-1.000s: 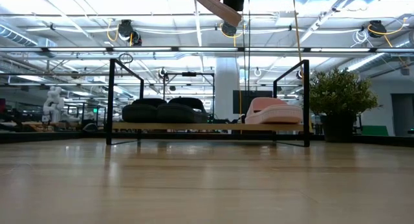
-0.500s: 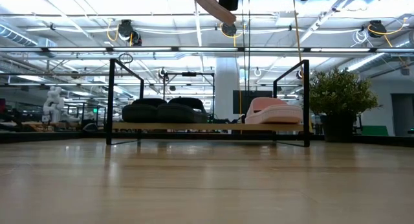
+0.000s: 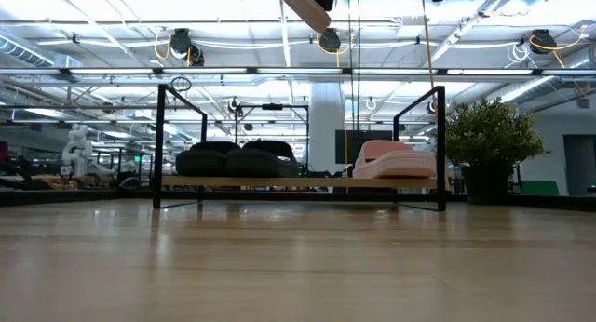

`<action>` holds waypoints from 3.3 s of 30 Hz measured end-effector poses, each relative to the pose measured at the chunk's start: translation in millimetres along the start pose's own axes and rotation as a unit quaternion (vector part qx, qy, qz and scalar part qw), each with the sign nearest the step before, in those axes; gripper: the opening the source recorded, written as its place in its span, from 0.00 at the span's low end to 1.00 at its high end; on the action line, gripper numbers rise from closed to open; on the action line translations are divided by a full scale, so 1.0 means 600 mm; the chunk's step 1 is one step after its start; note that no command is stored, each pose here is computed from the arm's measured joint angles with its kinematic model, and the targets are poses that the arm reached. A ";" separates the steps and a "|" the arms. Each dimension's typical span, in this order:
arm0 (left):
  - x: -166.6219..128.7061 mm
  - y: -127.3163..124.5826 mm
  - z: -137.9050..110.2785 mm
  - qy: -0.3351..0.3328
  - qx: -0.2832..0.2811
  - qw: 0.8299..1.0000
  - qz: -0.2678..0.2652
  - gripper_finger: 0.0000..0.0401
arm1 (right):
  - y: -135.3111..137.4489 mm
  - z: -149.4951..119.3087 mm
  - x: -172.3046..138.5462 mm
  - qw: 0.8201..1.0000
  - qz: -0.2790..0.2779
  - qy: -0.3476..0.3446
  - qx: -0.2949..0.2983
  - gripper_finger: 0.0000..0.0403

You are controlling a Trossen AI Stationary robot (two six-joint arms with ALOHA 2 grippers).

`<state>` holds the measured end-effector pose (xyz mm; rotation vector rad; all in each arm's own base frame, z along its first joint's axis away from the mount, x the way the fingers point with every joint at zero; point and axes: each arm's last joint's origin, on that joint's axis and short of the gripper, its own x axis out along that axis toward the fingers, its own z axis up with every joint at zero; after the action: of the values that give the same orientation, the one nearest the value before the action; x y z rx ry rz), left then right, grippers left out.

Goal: Pick and place slides into the shelf
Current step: Put the pink slide on the shelf

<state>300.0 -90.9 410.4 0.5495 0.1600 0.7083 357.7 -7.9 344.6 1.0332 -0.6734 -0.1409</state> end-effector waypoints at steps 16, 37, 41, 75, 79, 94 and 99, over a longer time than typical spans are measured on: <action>-0.015 -0.006 0.000 0.030 0.028 0.999 -0.002 0.49 | 0.047 0.005 0.040 0.997 0.023 0.075 0.008 0.00; 0.000 0.020 0.011 0.054 0.110 0.990 0.073 0.49 | 0.063 0.010 0.051 0.996 0.019 0.089 -0.011 0.00; 0.002 0.023 0.011 0.068 0.137 0.985 0.084 0.49 | 0.063 0.009 0.051 0.996 0.016 0.091 0.003 0.00; -0.009 0.025 0.030 0.068 0.092 0.986 0.118 0.25 | 0.073 -0.002 0.044 0.995 0.028 0.093 0.024 0.00; -0.035 0.036 0.049 0.060 0.073 0.988 0.122 0.33 | 0.072 -0.005 0.044 0.994 0.031 0.106 0.023 0.00; -0.054 0.071 0.072 0.054 0.032 0.990 0.124 0.53 | 0.074 -0.011 0.041 0.992 0.038 0.117 0.001 0.00; -0.052 0.072 0.072 0.061 0.031 0.989 0.128 0.53 | 0.073 -0.009 0.041 0.993 0.039 0.113 -0.005 0.00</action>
<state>265.2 -102.6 468.3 0.5924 0.2279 0.9897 371.9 8.9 390.5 0.9944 -0.5053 0.0415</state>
